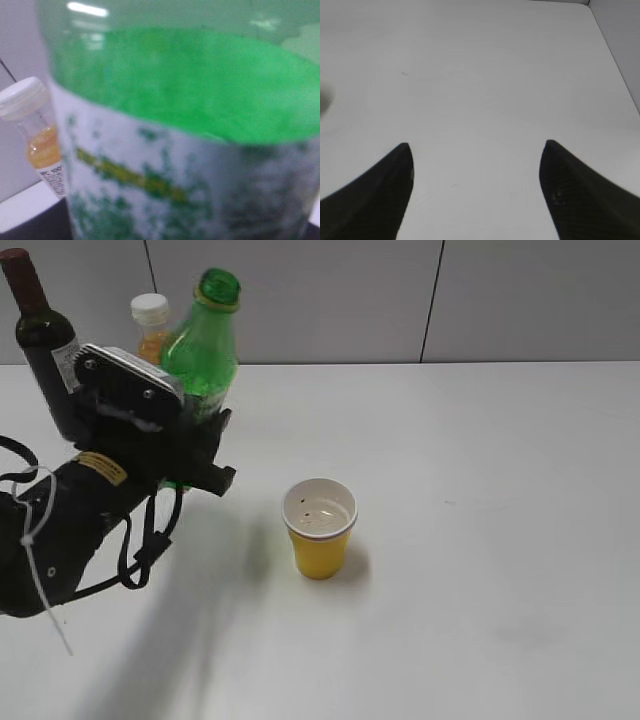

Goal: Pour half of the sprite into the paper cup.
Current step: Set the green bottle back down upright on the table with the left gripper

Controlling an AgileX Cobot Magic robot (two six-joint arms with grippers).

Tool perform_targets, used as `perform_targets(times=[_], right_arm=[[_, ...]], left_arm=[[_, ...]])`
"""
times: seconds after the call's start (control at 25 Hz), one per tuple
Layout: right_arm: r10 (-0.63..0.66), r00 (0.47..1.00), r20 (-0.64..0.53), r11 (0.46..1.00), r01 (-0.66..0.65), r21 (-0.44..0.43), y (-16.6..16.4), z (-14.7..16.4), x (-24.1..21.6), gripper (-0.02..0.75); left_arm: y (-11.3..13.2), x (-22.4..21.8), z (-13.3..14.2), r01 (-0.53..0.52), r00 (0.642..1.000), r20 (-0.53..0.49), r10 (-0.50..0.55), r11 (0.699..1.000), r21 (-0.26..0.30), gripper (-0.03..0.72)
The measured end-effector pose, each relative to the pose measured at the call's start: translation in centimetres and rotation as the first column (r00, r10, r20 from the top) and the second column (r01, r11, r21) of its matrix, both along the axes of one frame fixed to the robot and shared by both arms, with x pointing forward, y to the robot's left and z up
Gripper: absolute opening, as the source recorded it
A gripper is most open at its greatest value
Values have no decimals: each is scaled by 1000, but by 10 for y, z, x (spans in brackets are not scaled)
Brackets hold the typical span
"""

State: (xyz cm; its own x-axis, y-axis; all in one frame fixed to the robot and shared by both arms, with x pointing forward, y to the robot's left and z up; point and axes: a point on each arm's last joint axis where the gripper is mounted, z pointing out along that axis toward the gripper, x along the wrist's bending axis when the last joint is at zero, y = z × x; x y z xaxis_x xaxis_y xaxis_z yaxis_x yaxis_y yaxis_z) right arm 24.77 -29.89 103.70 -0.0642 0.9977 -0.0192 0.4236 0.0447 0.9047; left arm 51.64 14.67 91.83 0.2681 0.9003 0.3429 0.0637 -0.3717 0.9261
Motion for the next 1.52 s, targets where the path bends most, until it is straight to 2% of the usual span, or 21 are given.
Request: perform_targets(times=[0.12,0.28,0.36,0.6,0.92,1.32,1.52], right_arm=[[0,1000,0,1000,0,0,0,0,0,591],[0,1000,0,1000,0,0,0,0,0,591],[0,1000,0,1000,0,0,0,0,0,591],[0,1000,0,1000,0,0,0,0,0,591],[0,1000,0,1000,0,0,0,0,0,591],[0,1000,0,1000,0,0,0,0,0,591],[0,1000,0,1000,0,0,0,0,0,591]], left_arm=[[4,6,2,50,999,-14,-53,988,-148,452],[12,15,7,106,993,-18,-119,938,-331,452],[15,22,9,132,989,-12,-147,917,-376,452],[9,51,9,179,983,32,-181,904,-389,452],[-9,91,-9,203,979,63,-194,897,-392,452],[-18,111,-44,173,981,-19,-194,912,-373,452],[-19,113,-49,166,980,-41,-195,915,-368,452]])
